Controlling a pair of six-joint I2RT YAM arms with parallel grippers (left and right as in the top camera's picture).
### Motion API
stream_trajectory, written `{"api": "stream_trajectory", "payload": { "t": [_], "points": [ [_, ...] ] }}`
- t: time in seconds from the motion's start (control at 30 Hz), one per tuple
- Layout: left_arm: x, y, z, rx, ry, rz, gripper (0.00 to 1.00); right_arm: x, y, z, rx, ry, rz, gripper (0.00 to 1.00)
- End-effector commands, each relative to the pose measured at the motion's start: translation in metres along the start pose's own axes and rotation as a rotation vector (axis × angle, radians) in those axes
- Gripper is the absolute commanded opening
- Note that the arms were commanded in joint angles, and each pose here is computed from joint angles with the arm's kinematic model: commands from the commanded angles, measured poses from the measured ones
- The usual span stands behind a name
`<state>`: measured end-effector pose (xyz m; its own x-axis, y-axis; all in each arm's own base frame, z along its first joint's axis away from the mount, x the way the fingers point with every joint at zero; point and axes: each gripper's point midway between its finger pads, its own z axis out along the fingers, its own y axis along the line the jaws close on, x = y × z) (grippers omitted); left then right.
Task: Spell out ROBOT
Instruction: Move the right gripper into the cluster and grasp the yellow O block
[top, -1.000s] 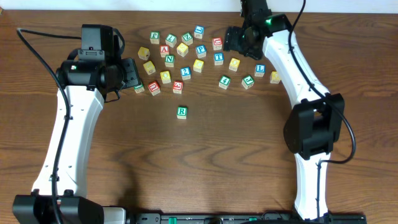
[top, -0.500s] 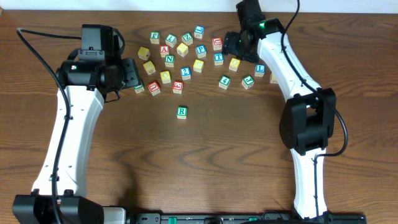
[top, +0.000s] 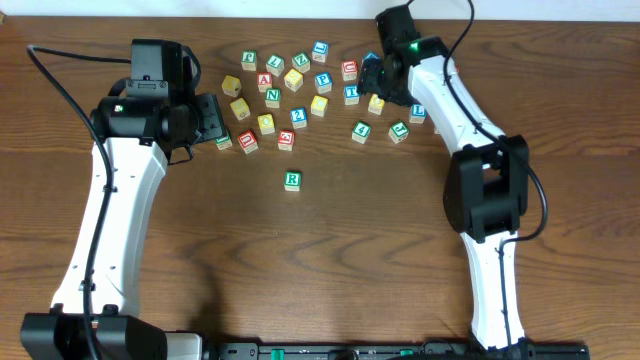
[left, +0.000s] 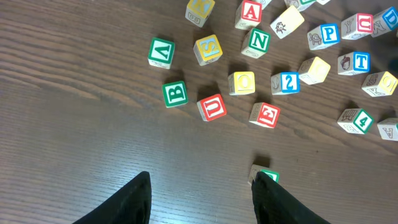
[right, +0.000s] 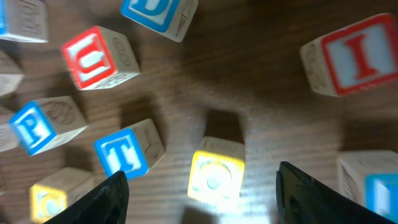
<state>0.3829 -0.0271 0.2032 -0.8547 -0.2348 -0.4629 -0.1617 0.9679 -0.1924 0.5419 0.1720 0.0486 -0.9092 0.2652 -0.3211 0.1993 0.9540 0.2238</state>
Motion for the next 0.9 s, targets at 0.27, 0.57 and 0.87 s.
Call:
{"api": "stream_trajectory", "payload": {
  "t": [0.27,0.57,0.87],
  "points": [
    [-0.004,0.001,-0.001,-0.005,-0.007,0.007,0.52,0.014,0.0,0.036,0.025,0.025,-0.03,0.42],
    [-0.004,0.001,-0.001,-0.005,-0.006,0.007,0.52,0.02,-0.003,0.035,0.036,0.054,-0.227,0.29],
    [-0.004,0.001,-0.001,-0.005,-0.007,0.007,0.52,-0.012,0.022,-0.075,-0.035,-0.085,-0.232,0.21]
  ]
}}
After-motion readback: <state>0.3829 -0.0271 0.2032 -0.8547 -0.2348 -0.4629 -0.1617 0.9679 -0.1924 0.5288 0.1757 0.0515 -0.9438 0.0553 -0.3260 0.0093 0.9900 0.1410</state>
